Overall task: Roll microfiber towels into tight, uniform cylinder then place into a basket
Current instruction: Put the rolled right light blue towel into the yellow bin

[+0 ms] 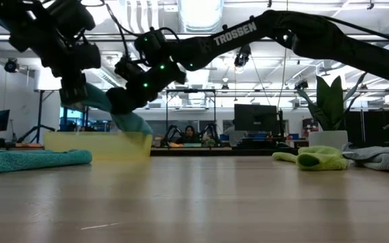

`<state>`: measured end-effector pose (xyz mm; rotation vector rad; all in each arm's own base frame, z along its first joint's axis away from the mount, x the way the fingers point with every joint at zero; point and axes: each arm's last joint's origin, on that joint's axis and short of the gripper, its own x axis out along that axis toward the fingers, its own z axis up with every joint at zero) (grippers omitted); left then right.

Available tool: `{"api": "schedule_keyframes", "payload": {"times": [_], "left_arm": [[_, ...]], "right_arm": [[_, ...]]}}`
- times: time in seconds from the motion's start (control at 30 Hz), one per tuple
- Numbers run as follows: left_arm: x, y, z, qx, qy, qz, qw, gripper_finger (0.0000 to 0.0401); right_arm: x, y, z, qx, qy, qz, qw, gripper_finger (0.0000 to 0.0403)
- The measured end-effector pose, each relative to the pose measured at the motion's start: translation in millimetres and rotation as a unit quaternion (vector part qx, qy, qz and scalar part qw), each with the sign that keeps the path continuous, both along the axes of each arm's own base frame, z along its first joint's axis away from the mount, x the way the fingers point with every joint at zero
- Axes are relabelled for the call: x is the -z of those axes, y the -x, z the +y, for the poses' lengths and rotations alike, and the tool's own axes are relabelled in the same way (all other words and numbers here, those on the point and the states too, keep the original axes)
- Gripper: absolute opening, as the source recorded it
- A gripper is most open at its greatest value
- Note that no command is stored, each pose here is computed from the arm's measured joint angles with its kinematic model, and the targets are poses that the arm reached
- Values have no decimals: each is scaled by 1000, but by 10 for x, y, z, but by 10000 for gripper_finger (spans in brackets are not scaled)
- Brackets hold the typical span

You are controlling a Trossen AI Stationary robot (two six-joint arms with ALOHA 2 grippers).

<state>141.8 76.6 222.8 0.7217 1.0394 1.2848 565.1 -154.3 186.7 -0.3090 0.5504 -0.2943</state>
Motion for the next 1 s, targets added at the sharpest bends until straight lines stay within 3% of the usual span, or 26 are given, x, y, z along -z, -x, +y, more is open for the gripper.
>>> {"api": "schedule_keyframes", "payload": {"times": [0.3,0.77,1.0], "left_arm": [[134,-121,36,12,23,24,999,2],[285,-336,80,76,85,-39,993,1],[410,-405,64,79,99,-7,992,1]], "right_arm": [[79,85,-56,5,1,66,998,13],[235,278,-35,23,-39,194,980,13],[267,312,-36,39,-41,214,975,13]]}}
